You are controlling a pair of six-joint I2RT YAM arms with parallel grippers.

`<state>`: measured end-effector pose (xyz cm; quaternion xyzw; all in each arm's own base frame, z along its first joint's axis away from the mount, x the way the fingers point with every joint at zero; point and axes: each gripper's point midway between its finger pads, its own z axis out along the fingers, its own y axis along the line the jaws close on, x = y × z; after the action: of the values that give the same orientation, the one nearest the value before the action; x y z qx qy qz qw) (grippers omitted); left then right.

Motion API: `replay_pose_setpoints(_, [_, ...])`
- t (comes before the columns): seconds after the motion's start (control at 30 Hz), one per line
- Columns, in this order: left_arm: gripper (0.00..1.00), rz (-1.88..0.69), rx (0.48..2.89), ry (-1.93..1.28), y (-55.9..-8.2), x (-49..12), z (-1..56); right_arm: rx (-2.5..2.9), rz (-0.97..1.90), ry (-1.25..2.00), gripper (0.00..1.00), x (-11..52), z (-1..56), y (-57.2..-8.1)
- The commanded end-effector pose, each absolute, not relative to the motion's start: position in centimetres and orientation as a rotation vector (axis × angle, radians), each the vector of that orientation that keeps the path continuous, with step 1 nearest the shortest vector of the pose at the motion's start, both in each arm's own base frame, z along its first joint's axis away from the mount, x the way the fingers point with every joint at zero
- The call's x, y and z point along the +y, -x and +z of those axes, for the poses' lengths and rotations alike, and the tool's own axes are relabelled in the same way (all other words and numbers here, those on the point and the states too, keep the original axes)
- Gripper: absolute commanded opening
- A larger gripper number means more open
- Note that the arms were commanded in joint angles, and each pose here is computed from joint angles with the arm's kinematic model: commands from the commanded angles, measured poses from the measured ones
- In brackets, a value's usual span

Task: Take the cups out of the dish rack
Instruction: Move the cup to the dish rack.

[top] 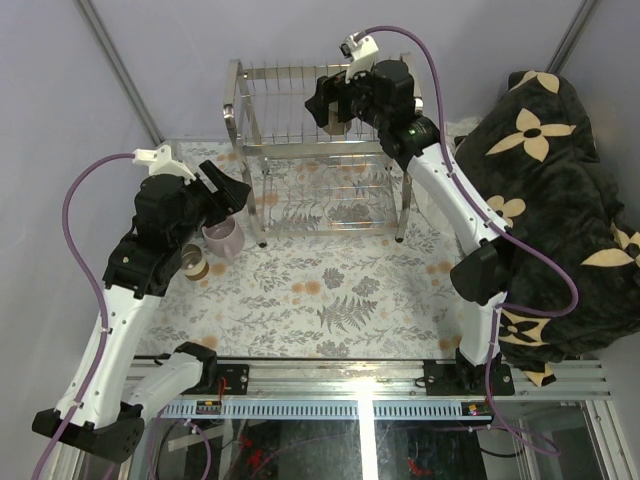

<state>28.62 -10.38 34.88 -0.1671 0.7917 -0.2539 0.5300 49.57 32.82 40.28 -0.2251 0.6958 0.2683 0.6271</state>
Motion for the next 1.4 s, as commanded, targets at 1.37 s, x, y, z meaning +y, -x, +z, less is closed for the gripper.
replay_pose_setpoints(1.37, [0.71, -0.623, 1.914, 0.395, -29.4, -11.1, 33.8, 1.611, 0.564, 0.683, 0.92, 28.3, 41.9, -48.7])
